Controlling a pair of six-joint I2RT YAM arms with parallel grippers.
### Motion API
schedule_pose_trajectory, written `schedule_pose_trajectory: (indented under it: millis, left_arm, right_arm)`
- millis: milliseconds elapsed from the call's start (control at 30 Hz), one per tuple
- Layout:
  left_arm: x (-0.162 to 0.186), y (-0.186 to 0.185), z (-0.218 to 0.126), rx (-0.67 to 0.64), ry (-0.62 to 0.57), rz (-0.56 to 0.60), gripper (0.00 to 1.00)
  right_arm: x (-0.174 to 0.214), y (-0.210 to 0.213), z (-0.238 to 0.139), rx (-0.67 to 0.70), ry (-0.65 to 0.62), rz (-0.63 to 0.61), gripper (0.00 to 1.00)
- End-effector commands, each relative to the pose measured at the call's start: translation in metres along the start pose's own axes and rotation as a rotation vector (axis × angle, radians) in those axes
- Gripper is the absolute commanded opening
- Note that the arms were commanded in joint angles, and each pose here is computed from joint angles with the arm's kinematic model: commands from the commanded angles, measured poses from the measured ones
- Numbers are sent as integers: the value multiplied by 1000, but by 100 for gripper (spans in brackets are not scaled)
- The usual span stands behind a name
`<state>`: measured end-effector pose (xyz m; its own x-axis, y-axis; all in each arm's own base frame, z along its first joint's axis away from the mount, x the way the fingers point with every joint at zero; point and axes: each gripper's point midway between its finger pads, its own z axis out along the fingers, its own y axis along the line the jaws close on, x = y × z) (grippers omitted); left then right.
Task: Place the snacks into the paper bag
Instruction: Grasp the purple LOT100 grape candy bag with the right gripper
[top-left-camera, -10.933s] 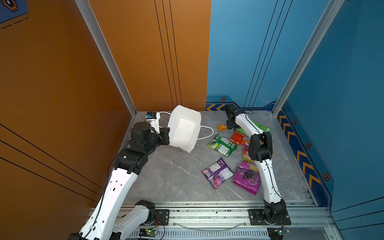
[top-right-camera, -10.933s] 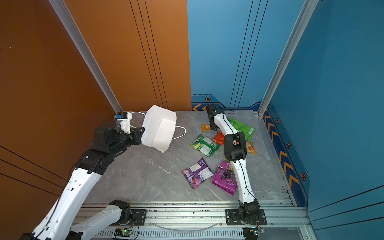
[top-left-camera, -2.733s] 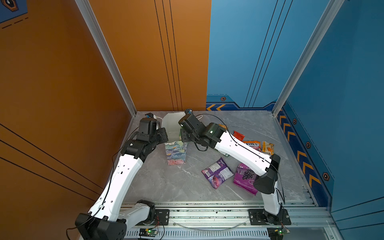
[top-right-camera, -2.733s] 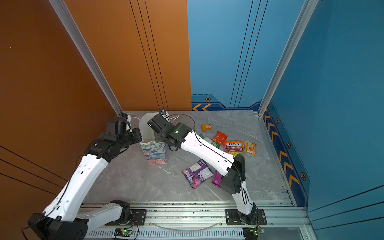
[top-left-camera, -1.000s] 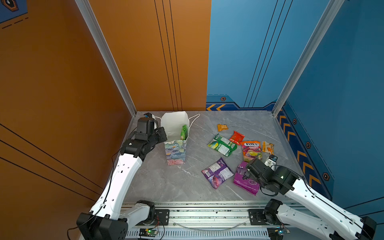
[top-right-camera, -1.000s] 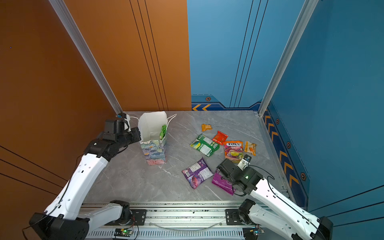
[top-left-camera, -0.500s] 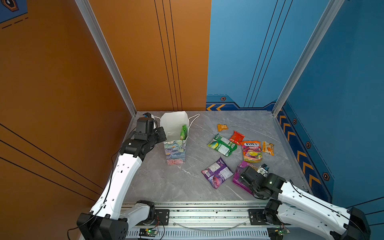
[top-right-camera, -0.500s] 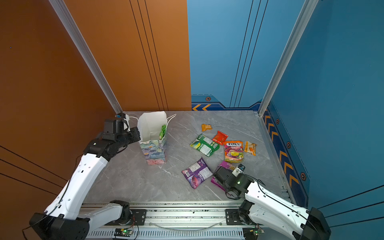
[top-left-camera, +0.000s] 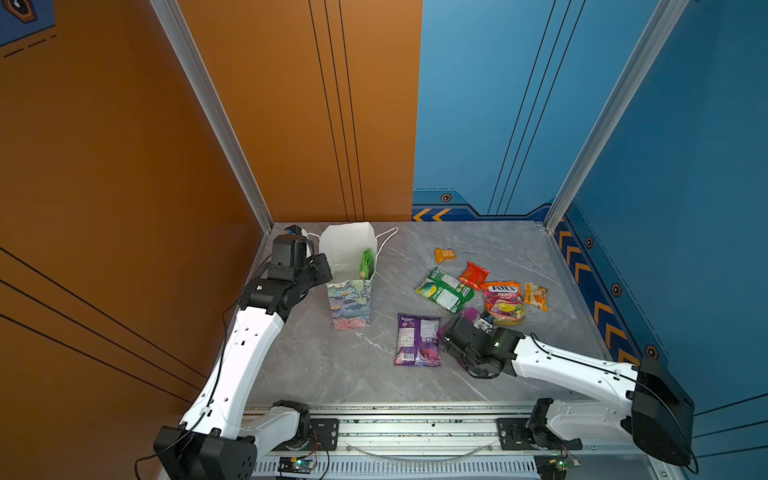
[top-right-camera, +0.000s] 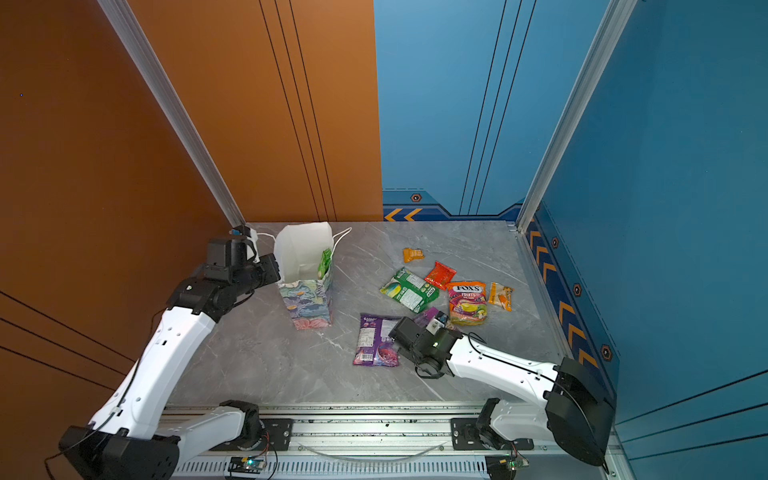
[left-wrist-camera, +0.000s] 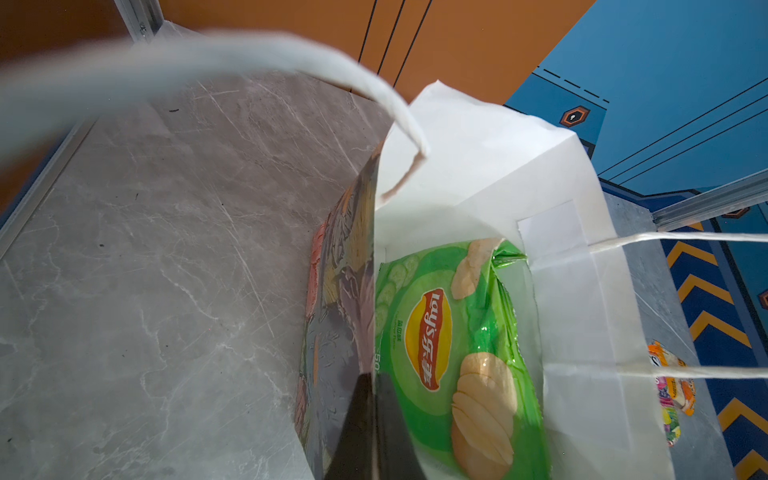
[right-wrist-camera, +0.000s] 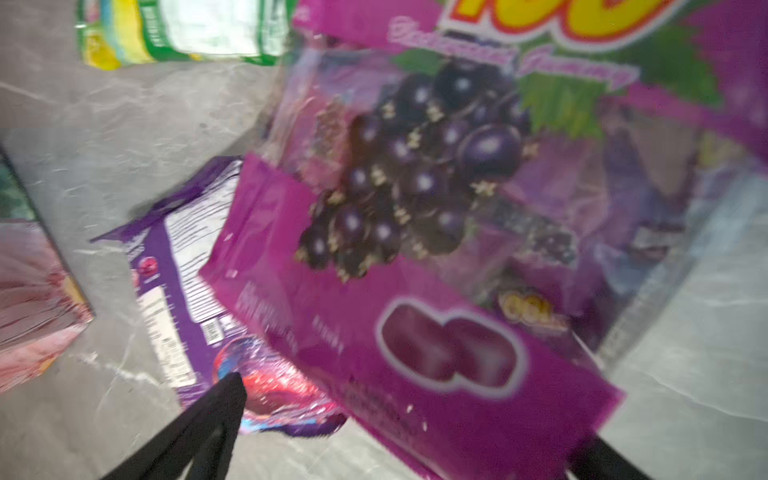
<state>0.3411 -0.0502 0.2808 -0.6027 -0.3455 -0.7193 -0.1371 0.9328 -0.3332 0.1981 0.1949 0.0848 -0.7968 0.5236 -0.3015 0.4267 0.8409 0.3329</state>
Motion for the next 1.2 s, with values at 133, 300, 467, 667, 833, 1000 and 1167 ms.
schedule_pose_trajectory:
  millis: [133, 300, 467, 667, 833, 1000, 1167]
  left_arm:
    - [-5, 2, -2, -1, -32, 14, 0]
    - [-6, 3, -3, -2, -34, 12, 0]
    - [-6, 4, -3, -2, -35, 10, 0]
    - [-8, 3, -5, 4, -40, 3, 0]
    - [-8, 2, -4, 13, -34, 1, 0]
    - [-8, 3, -5, 11, -37, 0, 0]
    - [-8, 4, -3, 11, -31, -4, 0]
  right_arm:
    - [-22, -25, -21, 80, 12, -202, 100]
    - [-36, -30, -25, 42, 164, -299, 100]
    - [-67, -33, -32, 16, 170, -353, 99]
    - [-110, -42, -19, -4, 143, -323, 95]
    - [-115, -47, 3, -82, 268, -274, 88]
    - [-118, -50, 16, -101, 309, -272, 88]
    - [-115, -57, 29, -89, 332, -255, 84]
